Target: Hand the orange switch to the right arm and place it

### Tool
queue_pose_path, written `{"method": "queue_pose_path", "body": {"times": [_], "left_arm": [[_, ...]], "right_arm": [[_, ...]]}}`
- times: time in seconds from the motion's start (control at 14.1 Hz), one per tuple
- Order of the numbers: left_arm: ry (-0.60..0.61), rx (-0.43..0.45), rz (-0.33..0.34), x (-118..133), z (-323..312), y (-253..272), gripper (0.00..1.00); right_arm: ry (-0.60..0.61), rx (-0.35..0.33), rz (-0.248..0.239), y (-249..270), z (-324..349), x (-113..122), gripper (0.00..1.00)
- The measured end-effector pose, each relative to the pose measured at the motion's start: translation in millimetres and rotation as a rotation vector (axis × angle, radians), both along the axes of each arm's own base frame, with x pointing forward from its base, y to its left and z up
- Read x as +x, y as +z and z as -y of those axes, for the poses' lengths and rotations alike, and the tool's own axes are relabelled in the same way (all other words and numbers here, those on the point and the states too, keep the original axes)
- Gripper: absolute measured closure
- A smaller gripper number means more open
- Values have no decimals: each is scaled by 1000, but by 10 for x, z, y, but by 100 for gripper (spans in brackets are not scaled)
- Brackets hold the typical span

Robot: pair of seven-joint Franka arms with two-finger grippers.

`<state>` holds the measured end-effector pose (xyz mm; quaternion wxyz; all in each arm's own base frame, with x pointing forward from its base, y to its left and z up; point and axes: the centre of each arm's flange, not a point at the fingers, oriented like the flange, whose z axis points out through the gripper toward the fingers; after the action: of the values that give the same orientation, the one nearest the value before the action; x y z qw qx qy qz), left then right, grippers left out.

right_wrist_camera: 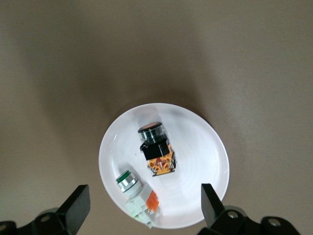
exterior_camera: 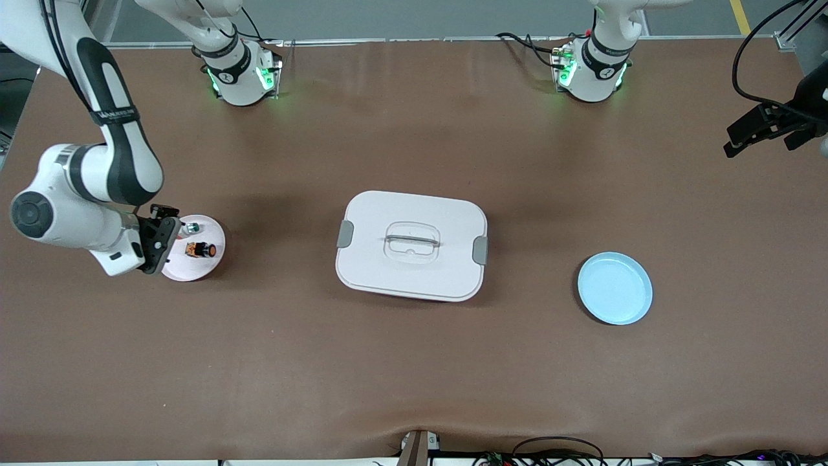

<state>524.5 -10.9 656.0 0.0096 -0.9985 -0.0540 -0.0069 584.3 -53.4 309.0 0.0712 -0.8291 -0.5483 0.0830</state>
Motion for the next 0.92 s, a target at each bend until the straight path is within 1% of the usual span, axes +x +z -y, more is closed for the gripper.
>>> {"method": "queue_pose_path", "body": {"times": [0.21, 0.5, 0.78, 0.92], "left_arm": [[0, 0, 0, 0, 0, 0, 0], [0, 0, 0, 0, -1, 0, 0], [-10, 0, 0, 0, -1, 1, 0], [-11, 0, 0, 0, -1, 2, 0]], "right_arm": [[-70, -14, -29, 375, 13, 90, 0], [-105, -23, -39, 661, 56, 172, 0], [-243, -56, -48, 855, 97, 187, 0], [-320, -75, -42, 989, 76, 167, 0]]}}
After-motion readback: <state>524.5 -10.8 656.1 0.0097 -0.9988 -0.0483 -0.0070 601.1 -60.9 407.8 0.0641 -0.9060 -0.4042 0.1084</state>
